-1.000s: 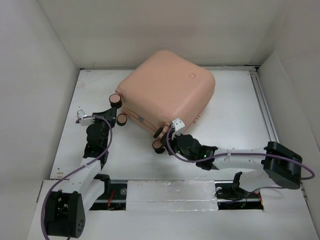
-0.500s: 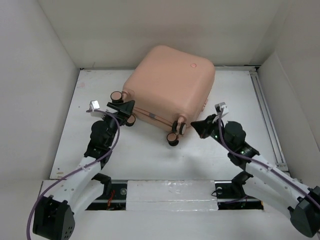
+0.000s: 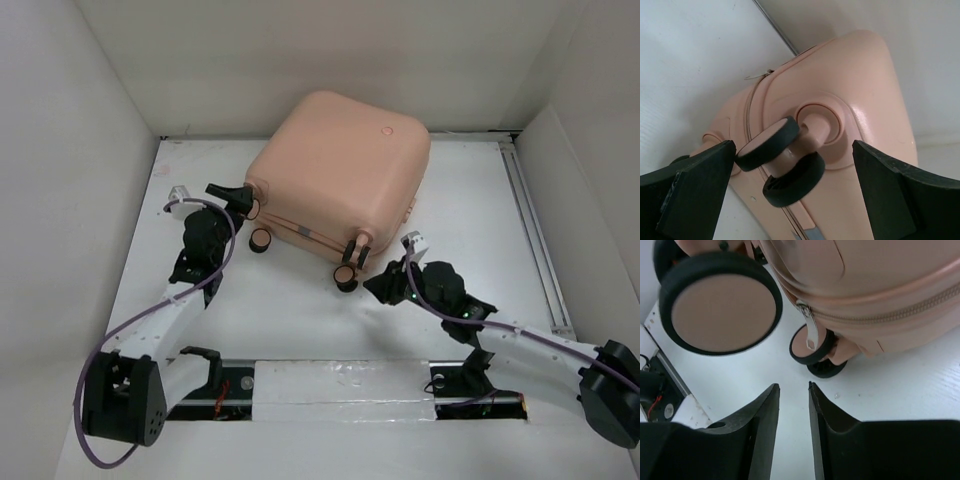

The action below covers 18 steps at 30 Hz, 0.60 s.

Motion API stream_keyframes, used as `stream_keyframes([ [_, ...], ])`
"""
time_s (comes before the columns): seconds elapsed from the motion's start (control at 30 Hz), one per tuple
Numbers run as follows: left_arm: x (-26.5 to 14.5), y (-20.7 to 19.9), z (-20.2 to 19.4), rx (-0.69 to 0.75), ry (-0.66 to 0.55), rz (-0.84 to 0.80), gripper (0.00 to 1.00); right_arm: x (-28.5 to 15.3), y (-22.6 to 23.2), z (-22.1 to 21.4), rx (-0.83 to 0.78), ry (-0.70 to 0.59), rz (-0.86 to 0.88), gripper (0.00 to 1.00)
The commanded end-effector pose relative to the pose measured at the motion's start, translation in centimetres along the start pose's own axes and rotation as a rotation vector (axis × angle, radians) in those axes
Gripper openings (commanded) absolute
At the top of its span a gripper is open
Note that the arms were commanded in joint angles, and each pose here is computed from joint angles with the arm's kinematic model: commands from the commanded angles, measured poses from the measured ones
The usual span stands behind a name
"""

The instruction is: Pack the luggage

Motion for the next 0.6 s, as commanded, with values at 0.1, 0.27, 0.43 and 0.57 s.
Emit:
stream_keyframes([
  [0.1,2.6,-3.5,0.4,0.089,0.077,-0.106,0.99,1.3,1.4,5.0,-0.035,-0.176,0.049,0.38],
  [0.27,3.0,-2.7,-0.7,0.100,0.137,-0.135,0.79,1.4,1.4,5.0,-0.035,-0.177,0.049,0.41],
  [0.43,3.1,-1.5,-1.5,0.135,0.181,-0.123,0.31,1.4,0.5,5.3,-0.028,-0.185,0.023,0.44],
  [0.57,2.6,-1.4,-3.7,0.144,0.263,-0.143,0.00,1.5,-0.1,6.9,-0.025,-0.214,0.015,0.45],
])
Point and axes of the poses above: each gripper's point midway between its finger pads, its own x axis out along the fingers, its own y axis along the line the jaws close on, z = x × y, the point moved 6 cm from there along -x, back along the fingers, and after that the axes turned 13 degrees about -x, right-handed, at the moved point
